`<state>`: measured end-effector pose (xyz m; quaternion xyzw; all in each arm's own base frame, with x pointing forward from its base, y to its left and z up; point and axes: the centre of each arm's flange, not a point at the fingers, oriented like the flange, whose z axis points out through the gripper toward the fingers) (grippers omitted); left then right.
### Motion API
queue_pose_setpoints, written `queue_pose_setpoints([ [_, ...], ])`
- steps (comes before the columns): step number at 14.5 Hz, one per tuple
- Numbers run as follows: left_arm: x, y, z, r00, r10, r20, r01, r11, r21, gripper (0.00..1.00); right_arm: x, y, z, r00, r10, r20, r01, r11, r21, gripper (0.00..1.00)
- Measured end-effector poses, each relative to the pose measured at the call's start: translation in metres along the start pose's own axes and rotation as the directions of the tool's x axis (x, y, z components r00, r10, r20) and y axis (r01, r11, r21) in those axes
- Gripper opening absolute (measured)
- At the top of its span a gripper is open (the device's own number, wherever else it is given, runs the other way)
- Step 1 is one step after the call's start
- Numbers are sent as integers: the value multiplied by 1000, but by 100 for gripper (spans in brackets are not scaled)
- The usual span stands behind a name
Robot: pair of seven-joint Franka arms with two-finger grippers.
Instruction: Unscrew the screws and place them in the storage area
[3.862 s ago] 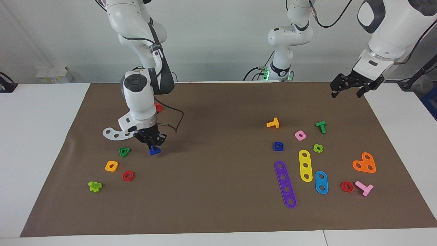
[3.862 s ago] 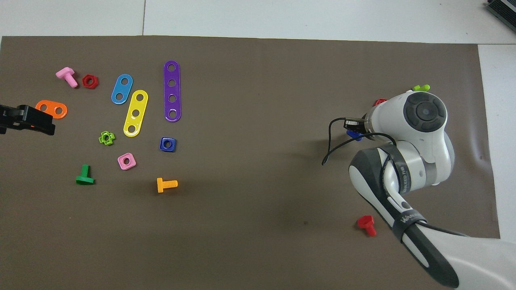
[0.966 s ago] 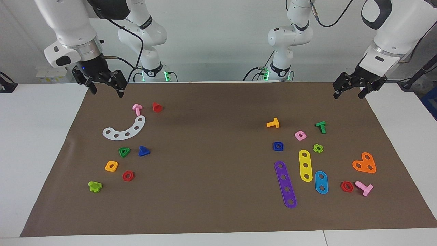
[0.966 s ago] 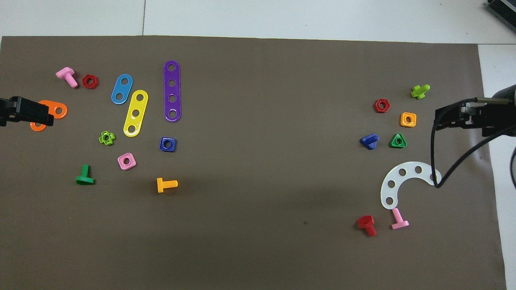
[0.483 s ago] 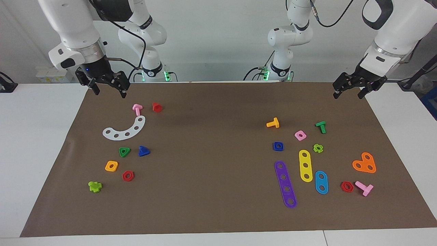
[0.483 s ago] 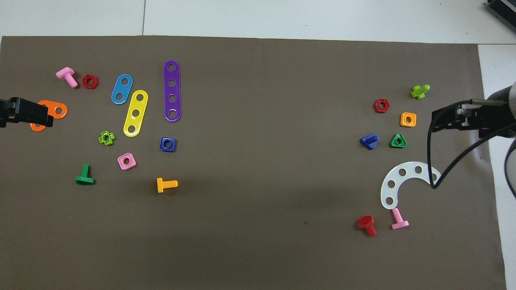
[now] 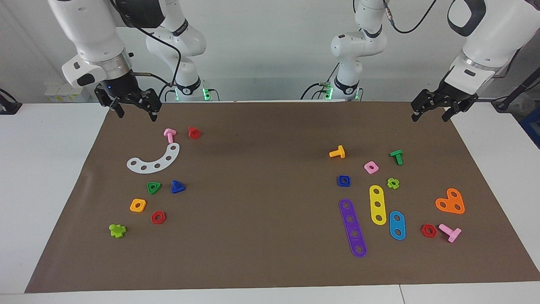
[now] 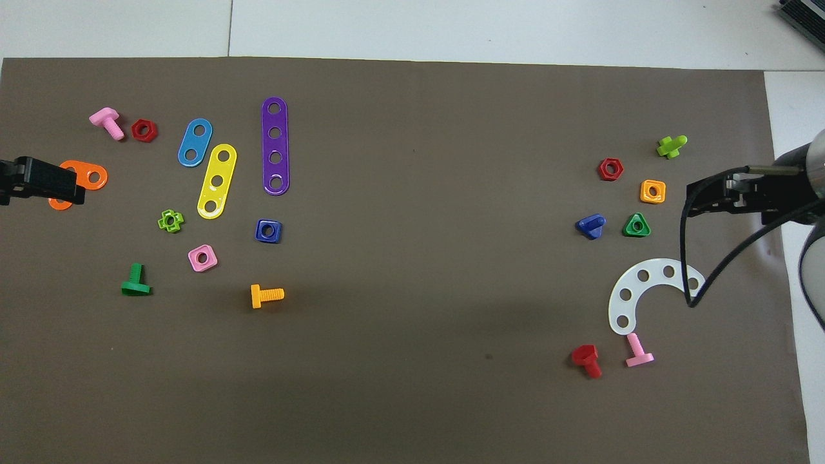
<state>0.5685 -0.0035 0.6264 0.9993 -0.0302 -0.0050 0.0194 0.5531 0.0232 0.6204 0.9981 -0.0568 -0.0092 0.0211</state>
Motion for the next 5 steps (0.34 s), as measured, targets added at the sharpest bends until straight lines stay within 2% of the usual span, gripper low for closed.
queue_pose_setpoints([
  [5, 0, 0, 0, 1000, 0, -2, 0, 1000, 0, 100, -4, -3, 2, 999, -32, 9, 32, 999, 30, 100],
])
